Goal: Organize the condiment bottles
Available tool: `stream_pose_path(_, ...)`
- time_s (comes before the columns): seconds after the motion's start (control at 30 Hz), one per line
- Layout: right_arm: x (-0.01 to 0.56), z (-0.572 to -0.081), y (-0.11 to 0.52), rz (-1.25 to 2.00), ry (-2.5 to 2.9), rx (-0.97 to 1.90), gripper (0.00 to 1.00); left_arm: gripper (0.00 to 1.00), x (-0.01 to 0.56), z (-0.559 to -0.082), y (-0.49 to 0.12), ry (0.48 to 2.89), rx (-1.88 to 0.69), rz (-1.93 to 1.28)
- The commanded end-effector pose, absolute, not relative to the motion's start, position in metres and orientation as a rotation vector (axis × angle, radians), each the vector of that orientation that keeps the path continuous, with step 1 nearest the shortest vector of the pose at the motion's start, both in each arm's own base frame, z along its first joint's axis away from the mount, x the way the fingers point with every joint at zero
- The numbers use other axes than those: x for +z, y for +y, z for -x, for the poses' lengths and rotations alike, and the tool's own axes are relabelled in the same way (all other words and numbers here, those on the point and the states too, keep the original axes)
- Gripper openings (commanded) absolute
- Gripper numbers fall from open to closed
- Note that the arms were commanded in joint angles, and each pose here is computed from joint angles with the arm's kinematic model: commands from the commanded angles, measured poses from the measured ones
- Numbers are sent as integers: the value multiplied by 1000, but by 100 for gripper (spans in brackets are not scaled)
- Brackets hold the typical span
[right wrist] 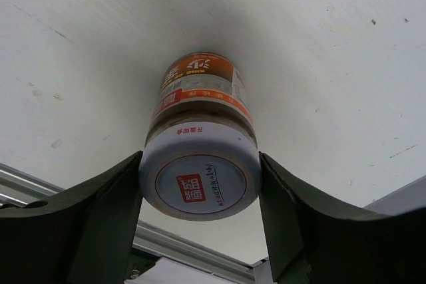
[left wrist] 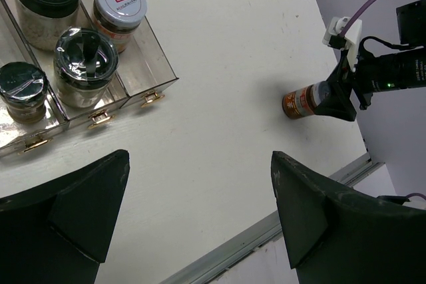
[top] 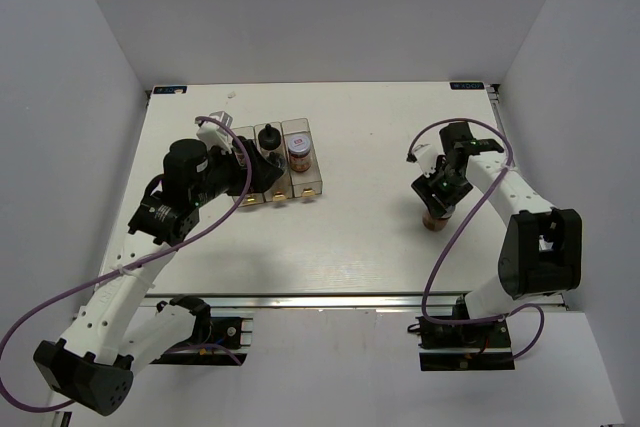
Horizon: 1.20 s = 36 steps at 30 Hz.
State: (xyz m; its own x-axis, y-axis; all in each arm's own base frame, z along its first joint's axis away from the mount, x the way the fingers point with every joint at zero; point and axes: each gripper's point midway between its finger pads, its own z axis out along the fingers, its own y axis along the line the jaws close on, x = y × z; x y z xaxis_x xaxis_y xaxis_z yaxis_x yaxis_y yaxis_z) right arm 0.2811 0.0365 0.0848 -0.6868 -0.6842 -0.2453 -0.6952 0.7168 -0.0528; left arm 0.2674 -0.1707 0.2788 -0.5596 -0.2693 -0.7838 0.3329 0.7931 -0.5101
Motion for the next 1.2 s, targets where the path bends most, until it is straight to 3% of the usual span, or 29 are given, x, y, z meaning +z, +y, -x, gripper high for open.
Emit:
stream_pose_path(0.0, 97, -281, 39, 1118, 2665, 92, 40, 96, 283, -269, -171, 1994, -789, -50)
stream_pose_path(0.2, 130, -293, 63, 1149, 2584, 225, 10, 96, 285, -271, -173, 1987, -789, -56)
stream_pose_path(0.3, 144, -299, 82, 1204, 2532, 272, 0, 96, 288, -273, -172, 1979, -783, -58)
stream_pose_path(0.67, 209, -359, 197, 1313, 2255, 420, 0, 96, 293, -268, -164, 1966, -753, -30)
stream_pose_path(1.17, 233, -391, 355, 1392, 1962, 555, 0, 96, 298, -251, -139, 1951, -677, 59)
